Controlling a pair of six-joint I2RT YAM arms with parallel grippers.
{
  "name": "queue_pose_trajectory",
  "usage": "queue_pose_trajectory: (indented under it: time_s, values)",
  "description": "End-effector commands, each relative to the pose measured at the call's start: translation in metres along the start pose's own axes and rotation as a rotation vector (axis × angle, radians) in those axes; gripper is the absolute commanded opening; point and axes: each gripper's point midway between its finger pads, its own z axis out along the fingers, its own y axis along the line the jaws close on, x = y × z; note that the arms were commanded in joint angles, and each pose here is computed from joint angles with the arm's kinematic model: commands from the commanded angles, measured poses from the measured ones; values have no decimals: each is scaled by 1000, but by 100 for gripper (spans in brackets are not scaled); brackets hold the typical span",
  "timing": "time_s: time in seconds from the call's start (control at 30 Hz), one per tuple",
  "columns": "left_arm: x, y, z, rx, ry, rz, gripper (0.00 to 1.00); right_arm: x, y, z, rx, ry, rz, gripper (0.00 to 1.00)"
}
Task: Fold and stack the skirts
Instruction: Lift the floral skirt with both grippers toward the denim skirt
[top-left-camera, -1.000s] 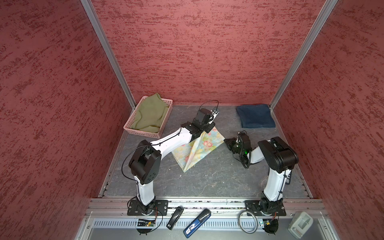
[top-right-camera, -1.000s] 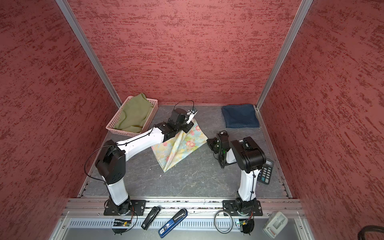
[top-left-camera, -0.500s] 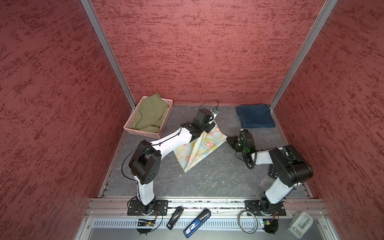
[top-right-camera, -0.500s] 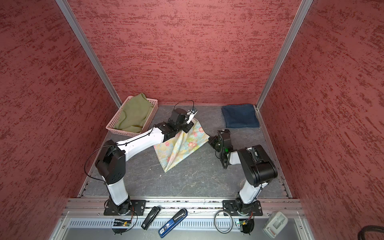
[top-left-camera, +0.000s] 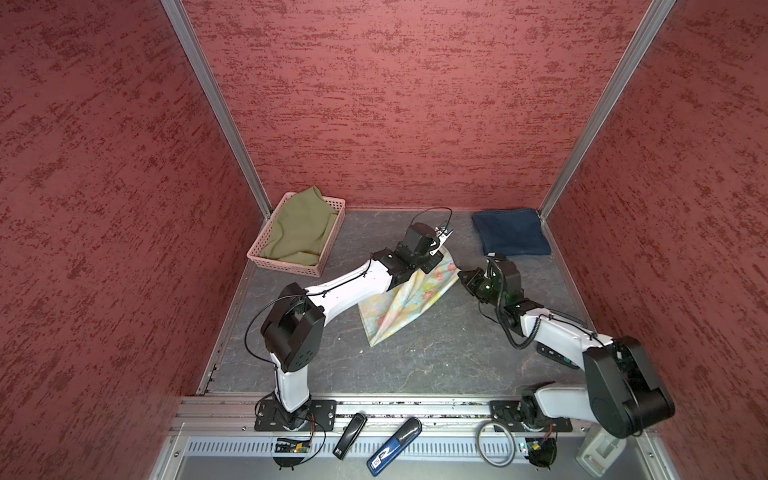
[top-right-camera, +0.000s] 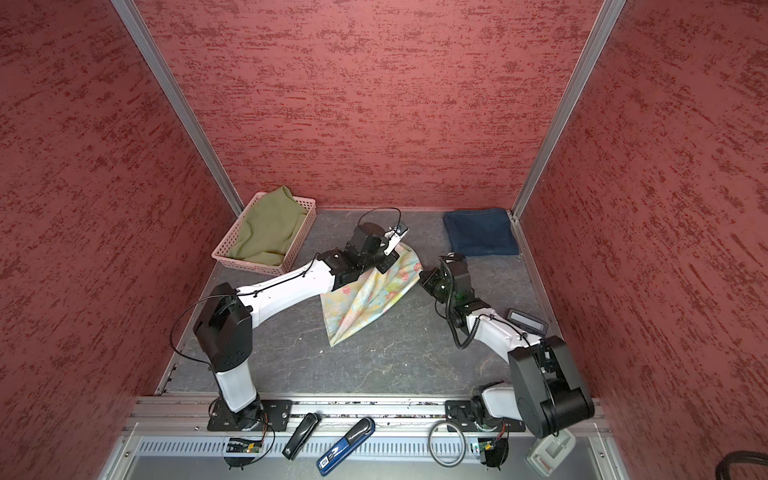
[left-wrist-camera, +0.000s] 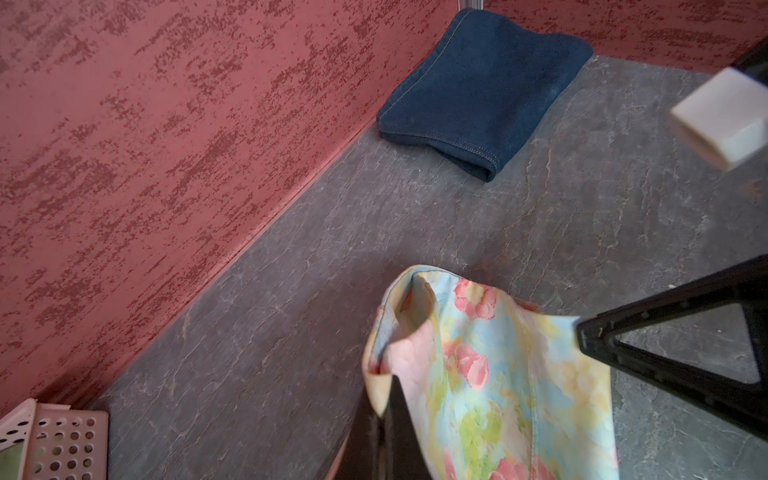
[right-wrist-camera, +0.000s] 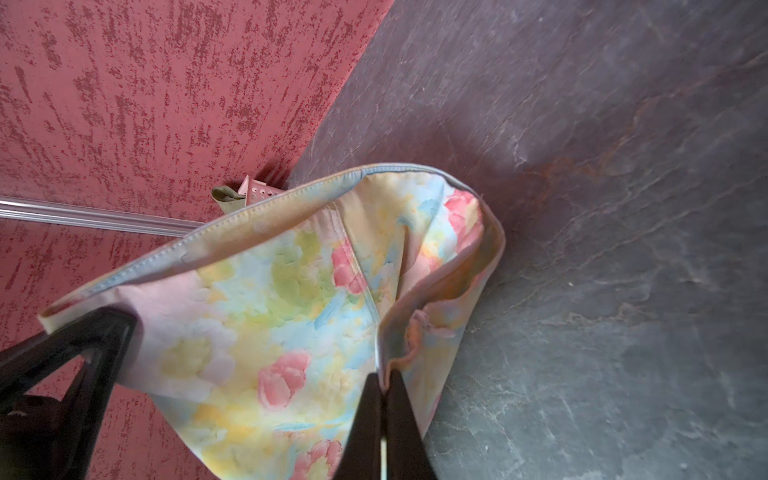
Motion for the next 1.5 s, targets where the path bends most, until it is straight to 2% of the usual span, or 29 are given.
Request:
queue_pose_trajectory:
  time_s: [0.0, 0.13, 0.4, 0.77, 1.17, 1.3, 1.47]
  values:
    - [-44, 40, -31, -48, -110, -34, 0, -5, 22, -10, -12, 17, -18, 0]
    - [-57, 38, -36, -22, -133, -34, 0, -14, 47, -21, -52, 9, -31, 0]
    - [-70, 3, -43, 62, -172, -45, 0, -25, 87, -42, -145, -3, -22, 0]
    - [-73, -39, -39, 141, -192, -65, 0, -33, 114, -58, -224, -19, 2, 0]
    - [-76, -29, -19, 133, -193, -74, 0, -38, 133, -72, -259, -28, -12, 0]
    - [-86, -18, -24, 119, -215, -71, 0, -42, 146, -79, -281, -37, -21, 0]
    - [-96, -20, -36, 140, -243, -67, 0, -45, 152, -77, -288, -36, -31, 0]
